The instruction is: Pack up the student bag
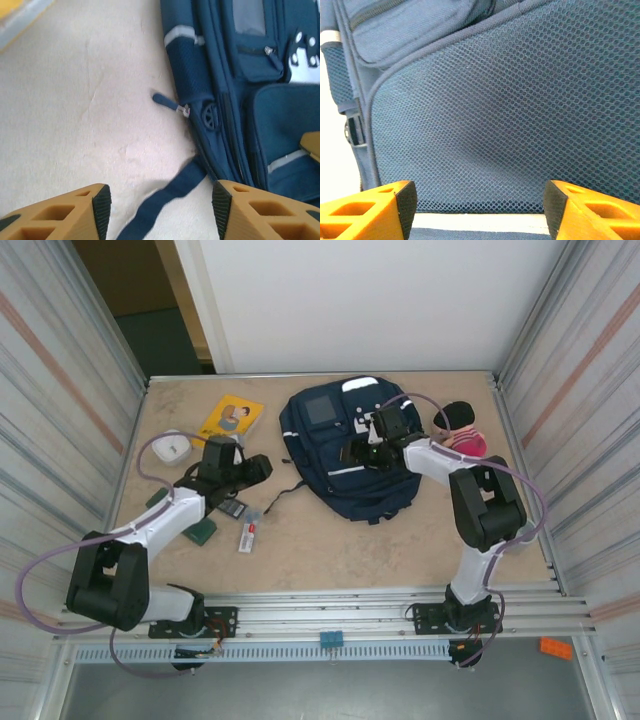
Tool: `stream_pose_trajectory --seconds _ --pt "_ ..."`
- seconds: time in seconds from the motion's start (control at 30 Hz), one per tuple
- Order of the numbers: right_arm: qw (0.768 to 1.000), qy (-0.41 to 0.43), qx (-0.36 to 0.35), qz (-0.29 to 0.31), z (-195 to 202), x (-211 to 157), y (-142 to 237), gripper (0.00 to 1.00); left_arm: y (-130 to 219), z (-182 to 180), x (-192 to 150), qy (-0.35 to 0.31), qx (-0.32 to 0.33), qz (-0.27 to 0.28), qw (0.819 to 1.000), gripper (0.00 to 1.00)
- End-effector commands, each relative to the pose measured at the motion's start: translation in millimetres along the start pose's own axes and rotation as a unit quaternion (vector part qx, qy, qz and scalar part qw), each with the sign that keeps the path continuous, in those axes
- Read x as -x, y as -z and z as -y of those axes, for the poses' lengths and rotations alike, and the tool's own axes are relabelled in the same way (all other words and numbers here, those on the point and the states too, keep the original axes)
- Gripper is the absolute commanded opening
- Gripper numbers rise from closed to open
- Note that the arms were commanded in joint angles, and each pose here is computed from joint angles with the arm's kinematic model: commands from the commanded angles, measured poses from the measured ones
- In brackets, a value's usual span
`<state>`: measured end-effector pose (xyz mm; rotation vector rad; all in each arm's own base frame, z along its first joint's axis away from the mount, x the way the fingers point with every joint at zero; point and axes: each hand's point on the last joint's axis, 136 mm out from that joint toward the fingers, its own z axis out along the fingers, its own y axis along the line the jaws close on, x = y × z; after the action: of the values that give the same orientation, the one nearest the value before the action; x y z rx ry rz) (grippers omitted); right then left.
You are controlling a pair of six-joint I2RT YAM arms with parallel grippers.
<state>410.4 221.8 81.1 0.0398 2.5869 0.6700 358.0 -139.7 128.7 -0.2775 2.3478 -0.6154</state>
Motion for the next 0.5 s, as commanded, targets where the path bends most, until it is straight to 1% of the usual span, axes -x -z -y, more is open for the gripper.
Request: stream_pose_trajectory --seconds 0.0,0.1,0.23,0.33,0.47 --pt "0.998 0.022 0.046 0.024 -32.8 13.0 42.3 0.67 3.0 7.9 25.5 -0.024 -0.01 0.006 1.0 0.62" --pt "0.993 0.047 0.088 0.063 -64.7 26.8 80.3 0.67 0.0 5.7 44.9 -0.03 -0.004 0.011 0.999 0.64" --pt "0.986 0.084 0.105 0.095 -92.2 27.8 119.4 0.67 -9.2 -3.5 64.9 -0.033 0.013 0.009 0.999 0.69" --pt "0.984 0.096 0.115 0.101 -102.9 20.1 134.2 0.67 -20.7 -13.7 78.0 -0.035 0.031 0.002 0.999 0.7" --pt "0.983 0.103 0.11 0.102 -105.7 10.9 140.5 0.67 -38.2 -31.9 90.5 -0.034 0.051 -0.015 0.998 0.72"
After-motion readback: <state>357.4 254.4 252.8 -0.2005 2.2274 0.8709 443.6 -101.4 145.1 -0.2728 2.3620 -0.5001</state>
